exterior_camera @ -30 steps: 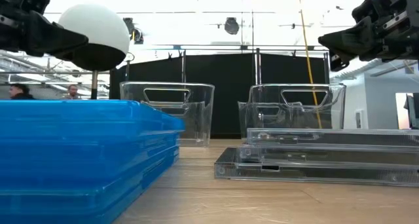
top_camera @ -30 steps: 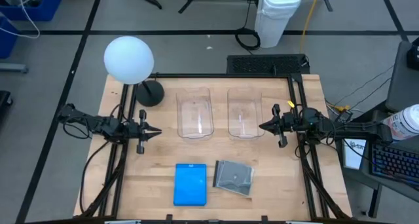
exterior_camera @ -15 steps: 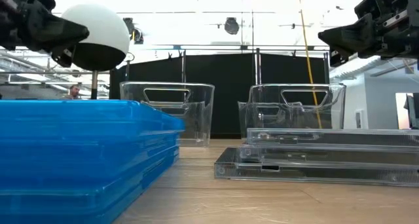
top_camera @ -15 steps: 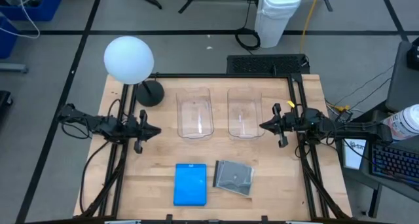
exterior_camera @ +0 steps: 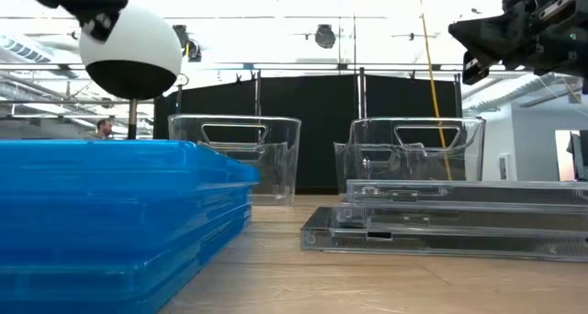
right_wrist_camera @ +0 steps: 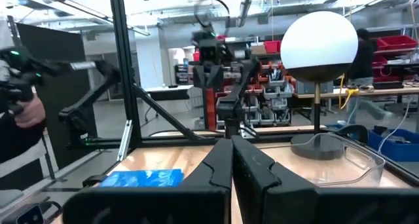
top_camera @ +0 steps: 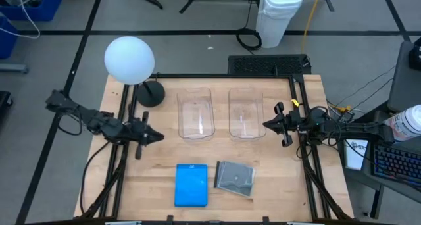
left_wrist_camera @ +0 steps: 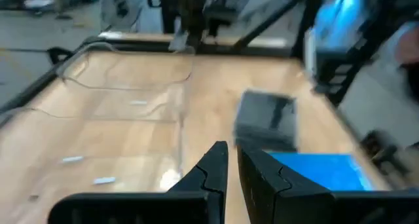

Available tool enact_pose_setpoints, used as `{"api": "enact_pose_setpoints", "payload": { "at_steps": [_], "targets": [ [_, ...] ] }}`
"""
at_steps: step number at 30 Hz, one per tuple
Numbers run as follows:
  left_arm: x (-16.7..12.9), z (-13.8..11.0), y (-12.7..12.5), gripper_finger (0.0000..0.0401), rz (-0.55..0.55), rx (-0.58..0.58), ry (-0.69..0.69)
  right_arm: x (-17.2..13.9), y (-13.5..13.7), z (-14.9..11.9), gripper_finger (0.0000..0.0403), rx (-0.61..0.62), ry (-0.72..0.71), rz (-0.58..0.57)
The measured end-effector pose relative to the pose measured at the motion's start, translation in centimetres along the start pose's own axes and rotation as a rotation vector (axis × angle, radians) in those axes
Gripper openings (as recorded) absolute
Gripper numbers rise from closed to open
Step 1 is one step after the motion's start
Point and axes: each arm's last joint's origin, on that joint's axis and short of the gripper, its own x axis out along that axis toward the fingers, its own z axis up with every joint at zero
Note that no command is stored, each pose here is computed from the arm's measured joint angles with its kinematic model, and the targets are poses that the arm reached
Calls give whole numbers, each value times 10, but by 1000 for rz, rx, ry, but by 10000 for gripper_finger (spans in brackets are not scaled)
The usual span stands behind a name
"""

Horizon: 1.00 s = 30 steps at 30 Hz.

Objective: Pick & place jewel cases by type
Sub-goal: Put the blue cd case into the left transparent bin

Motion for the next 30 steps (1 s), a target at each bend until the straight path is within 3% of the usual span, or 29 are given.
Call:
{"api": "enact_pose_setpoints", "payload": {
  "at_steps": [4,8,18,22,26,30],
  "targets": [
    [22,25,-17,42,88,86,177,0,0,0,0,-7,0,0],
    [46,33,-30,42,139,13,291,0,0,0,0,-8,1,0],
    [86,-6,-53,58,175,-182,465,0,0,-2,0,-4,20,-2],
    [93,-19,-58,113,164,-248,454,0,0,-2,0,-4,21,-2],
    [101,-31,-61,202,65,-311,451,0,0,-2,0,-5,19,-2],
    [105,-50,-56,293,45,-380,556,0,0,-2,0,-5,19,-2]
  ]
}}
